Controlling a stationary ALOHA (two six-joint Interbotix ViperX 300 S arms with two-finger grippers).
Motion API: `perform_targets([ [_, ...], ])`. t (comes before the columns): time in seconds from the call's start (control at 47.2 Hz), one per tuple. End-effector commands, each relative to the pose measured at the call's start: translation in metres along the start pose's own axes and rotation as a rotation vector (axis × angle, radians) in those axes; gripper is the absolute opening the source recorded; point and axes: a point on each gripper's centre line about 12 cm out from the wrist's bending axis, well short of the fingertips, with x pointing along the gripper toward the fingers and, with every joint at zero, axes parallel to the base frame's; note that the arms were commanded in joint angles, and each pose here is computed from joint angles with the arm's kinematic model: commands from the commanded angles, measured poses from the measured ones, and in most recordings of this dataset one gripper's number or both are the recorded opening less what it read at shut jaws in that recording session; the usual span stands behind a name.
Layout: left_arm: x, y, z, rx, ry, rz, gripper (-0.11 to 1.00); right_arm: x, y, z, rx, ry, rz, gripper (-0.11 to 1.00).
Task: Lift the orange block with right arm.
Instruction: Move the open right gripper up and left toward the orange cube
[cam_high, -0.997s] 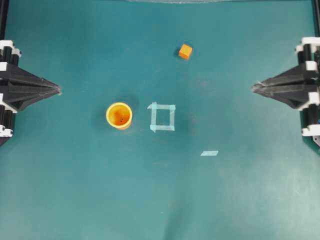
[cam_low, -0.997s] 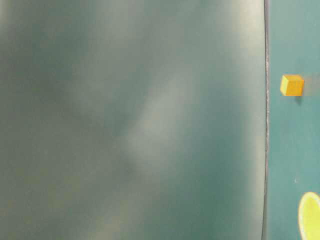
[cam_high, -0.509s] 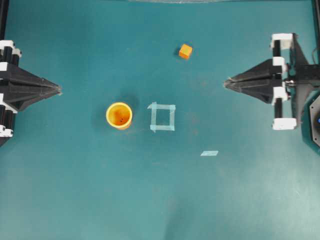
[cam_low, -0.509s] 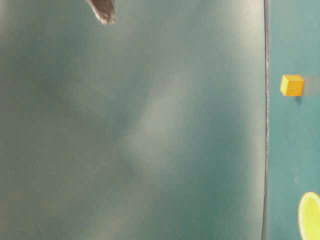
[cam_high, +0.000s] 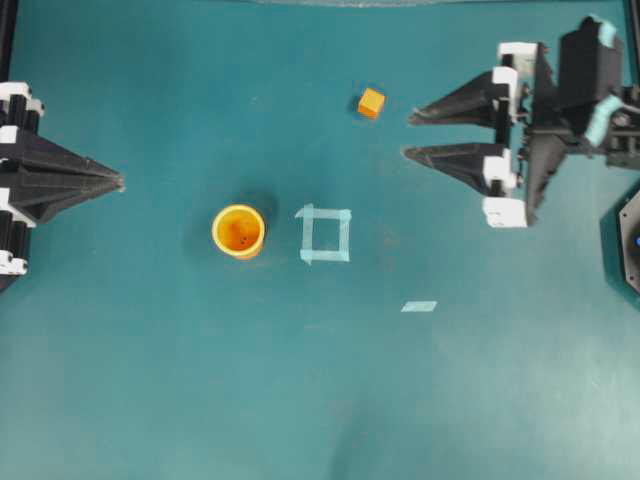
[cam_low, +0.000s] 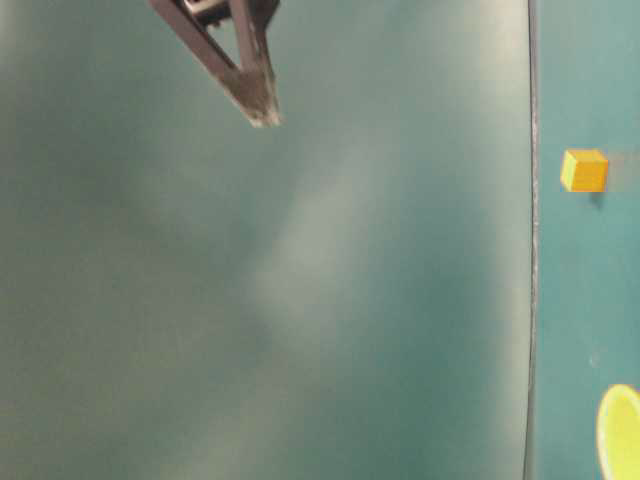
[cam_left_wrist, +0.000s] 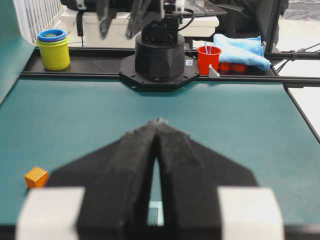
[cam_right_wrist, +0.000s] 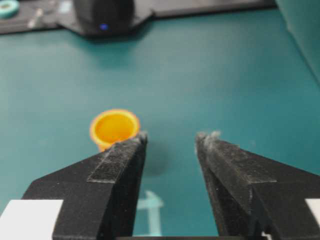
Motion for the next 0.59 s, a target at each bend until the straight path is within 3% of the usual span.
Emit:
perform_targets([
  [0.0,0.003,0.0,0.011,0.003,-0.025,0.001,-0.01,0.007,-0.005,0.013,0.009,-0.021,-0.017,0.53],
  [0.297,0.003,0.001,0.011,0.002,-0.025,0.003,-0.01,0.045,-0.027,0.008,0.029,0.095,-0.08,0.67],
  [0.573,0.003,0.001,0.011,0.003,-0.025,0.003,-0.01,0.07,-0.044,0.008,0.047,0.181,-0.119,0.68],
])
